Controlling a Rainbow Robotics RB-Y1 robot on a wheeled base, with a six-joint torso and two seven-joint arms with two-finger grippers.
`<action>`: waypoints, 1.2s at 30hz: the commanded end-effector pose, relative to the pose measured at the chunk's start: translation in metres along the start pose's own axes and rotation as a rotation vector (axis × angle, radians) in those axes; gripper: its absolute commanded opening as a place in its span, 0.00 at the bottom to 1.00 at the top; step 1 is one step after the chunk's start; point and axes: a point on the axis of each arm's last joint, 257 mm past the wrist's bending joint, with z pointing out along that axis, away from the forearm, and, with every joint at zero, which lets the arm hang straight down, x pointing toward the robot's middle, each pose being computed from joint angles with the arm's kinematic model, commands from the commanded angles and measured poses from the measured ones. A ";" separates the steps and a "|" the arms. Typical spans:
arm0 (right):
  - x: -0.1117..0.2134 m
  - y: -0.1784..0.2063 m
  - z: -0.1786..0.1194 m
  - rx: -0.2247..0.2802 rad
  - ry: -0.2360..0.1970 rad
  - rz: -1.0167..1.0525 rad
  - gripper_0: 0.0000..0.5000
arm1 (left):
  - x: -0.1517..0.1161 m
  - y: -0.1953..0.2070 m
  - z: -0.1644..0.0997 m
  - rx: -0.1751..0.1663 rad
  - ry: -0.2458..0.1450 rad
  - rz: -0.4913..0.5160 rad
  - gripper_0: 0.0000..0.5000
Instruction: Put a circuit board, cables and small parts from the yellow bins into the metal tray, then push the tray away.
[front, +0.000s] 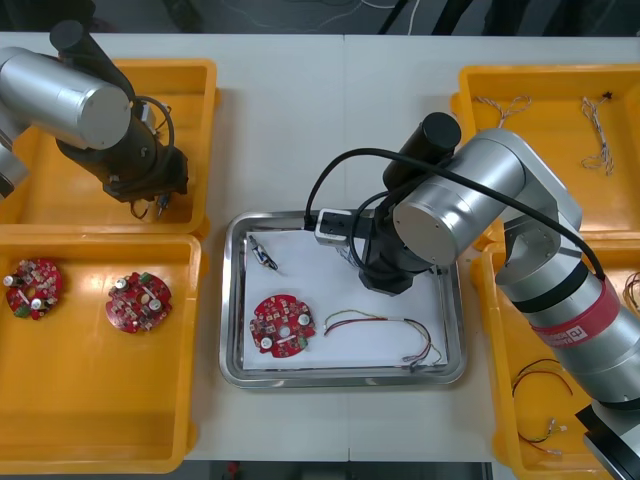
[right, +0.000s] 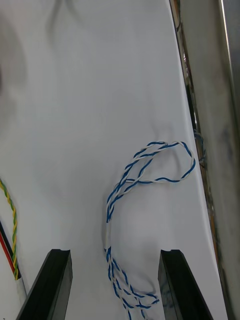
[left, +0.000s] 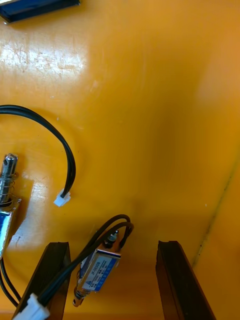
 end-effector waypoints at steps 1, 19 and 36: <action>-0.002 -0.019 -0.024 0.042 -0.017 0.025 1.00 | 0.010 0.000 0.010 0.002 0.014 -0.071 1.00; 0.014 -0.088 -0.115 0.108 -0.057 0.274 1.00 | 0.003 0.010 0.017 0.011 0.003 -0.121 1.00; 0.095 -0.134 -0.180 0.187 -0.138 0.769 1.00 | 0.003 0.007 0.017 0.019 0.004 -0.126 0.00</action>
